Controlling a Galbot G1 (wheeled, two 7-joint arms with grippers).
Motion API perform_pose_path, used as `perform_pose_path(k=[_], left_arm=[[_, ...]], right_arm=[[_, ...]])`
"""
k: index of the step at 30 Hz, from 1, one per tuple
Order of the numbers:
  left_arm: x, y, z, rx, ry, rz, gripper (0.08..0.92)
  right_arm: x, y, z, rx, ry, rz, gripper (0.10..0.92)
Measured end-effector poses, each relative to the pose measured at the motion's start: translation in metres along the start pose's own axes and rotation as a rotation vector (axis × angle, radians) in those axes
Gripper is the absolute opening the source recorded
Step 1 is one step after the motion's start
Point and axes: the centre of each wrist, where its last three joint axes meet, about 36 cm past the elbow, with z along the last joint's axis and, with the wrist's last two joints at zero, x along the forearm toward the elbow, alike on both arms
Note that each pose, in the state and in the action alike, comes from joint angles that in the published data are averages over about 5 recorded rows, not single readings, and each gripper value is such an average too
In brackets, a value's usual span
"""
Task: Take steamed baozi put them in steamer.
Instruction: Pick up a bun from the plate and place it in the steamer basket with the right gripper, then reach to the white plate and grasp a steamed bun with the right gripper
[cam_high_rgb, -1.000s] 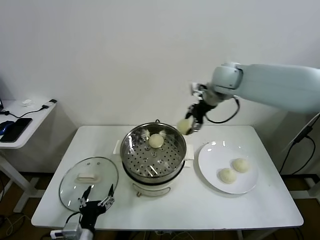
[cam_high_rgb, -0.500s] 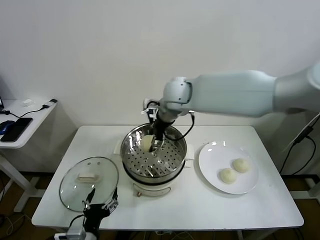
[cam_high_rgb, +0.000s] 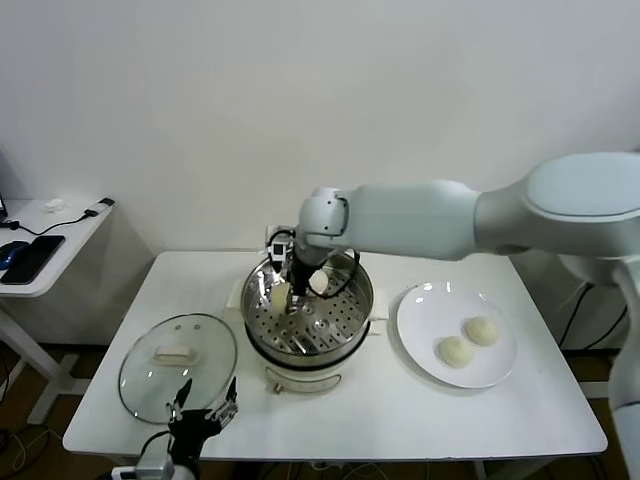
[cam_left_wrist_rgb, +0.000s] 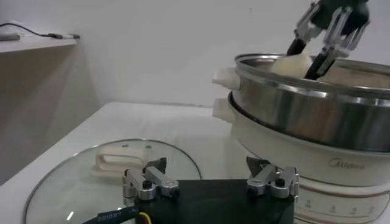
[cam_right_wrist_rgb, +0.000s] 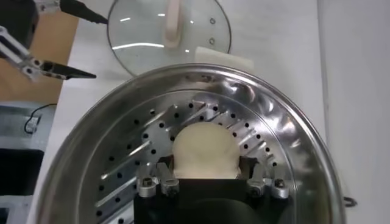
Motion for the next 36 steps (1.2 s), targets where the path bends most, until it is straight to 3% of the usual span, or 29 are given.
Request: perform_pose_path(k=[12, 22, 28, 36], left_arm=[[0.001, -0.002, 0.0, 0.003, -0.001, 0.001, 0.823], [0.004, -0.007, -0.002, 0.005, -0.005, 0.011, 0.823], [0.005, -0.01, -0.003, 0.004, -0.008, 0.018, 0.823], [0.002, -0.009, -0.003, 0.003, -0.011, 0.014, 0.823]], right_arm=[[-0.013, -0.002, -0.002, 0.005, -0.022, 0.003, 0.817], [0.043, -0.024, 0.023, 0.066, -0.034, -0.039, 0.823], [0.103, -0.039, 0.074, 0.087, -0.005, -0.066, 0.823], [0.152, -0.024, 0.194, 0.042, 0.113, -0.084, 0.823]])
